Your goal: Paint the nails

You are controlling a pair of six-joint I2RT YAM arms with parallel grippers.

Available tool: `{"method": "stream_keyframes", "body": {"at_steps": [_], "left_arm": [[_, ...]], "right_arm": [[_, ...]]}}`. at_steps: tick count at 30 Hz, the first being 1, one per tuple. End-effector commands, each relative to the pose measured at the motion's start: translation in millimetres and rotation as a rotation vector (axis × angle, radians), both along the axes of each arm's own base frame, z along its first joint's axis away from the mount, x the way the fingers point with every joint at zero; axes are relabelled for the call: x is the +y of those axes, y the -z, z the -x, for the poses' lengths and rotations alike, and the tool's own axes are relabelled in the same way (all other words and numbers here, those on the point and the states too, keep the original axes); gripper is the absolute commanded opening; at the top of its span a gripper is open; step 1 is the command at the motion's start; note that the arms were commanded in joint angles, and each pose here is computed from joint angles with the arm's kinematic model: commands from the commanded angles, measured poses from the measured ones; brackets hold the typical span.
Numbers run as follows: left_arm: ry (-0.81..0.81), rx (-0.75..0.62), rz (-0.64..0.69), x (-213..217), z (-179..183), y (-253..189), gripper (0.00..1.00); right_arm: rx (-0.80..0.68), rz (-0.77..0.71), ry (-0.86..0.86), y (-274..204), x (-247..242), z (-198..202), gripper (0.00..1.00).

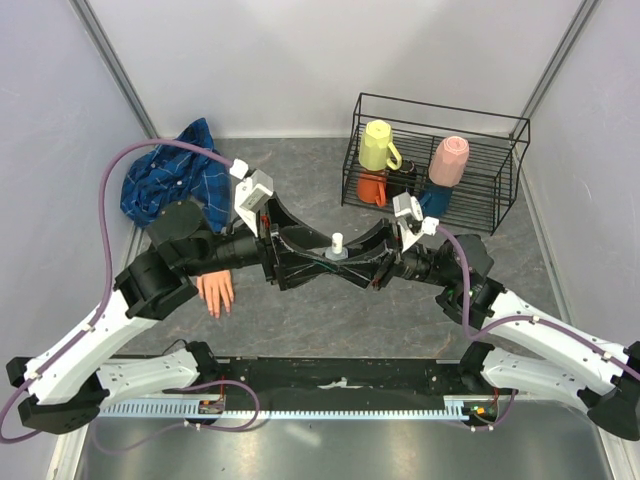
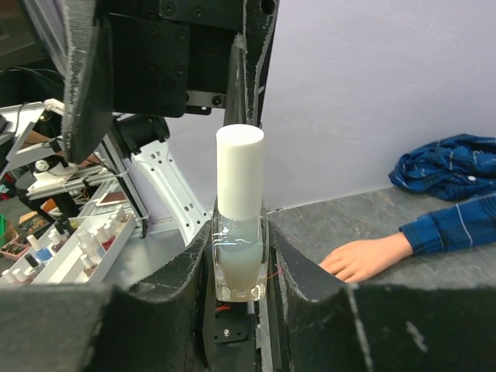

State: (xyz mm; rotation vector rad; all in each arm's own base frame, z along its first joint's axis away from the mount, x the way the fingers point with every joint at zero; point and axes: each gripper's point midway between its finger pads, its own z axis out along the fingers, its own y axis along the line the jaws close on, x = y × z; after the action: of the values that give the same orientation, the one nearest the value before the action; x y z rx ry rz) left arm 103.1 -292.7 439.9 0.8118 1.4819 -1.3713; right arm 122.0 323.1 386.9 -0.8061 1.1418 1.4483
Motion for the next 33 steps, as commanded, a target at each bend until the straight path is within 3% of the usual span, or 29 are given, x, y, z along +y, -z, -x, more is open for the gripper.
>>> {"method": "stream_keyframes", "body": {"at_steps": [1, 7, 11, 16, 22, 27, 30, 33], "left_arm": [[0.04, -0.006, 0.034, -5.8, 2.4, -6.8, 0.65], [0.054, 0.016, 0.017, -11.6, -1.4, 0.2, 0.68], [0.057, 0.024, 0.014, -12.9, -3.5, 1.1, 0.61], [0.051, 0.013, 0.015, -10.0, -4.0, -0.2, 0.36], [-0.107, 0.029, -0.035, -9.2, -34.6, 11.1, 0.02], [-0.377, 0.115, -0.078, -1.6, -82.8, 28.6, 0.02], [-0.553, 0.159, -0.137, 2.9, -115.1, 40.0, 0.02], [-0.615, 0.199, -0.186, 2.7, -126.8, 47.1, 0.02]], "right_arm": [[-0.056, -0.047, -0.108, -16.7, -1.2, 22.3, 0.0], [-0.06, -0.044, -0.144, -16.0, 0.3, 26.8, 0.0], [-0.055, -0.045, -0.149, -15.3, 1.7, 25.5, 0.0], [-0.043, -0.017, -0.09, -9.4, 3.9, 13.3, 0.0], [-0.013, 0.068, 0.202, 7.3, 6.2, -41.0, 0.0], [0.012, 0.188, 0.627, 22.1, -1.3, -89.8, 0.0], [0.04, 0.239, 0.815, 34.2, -6.0, -109.3, 0.0], [0.038, 0.268, 0.898, 40.0, -7.4, -119.0, 0.0]]}}
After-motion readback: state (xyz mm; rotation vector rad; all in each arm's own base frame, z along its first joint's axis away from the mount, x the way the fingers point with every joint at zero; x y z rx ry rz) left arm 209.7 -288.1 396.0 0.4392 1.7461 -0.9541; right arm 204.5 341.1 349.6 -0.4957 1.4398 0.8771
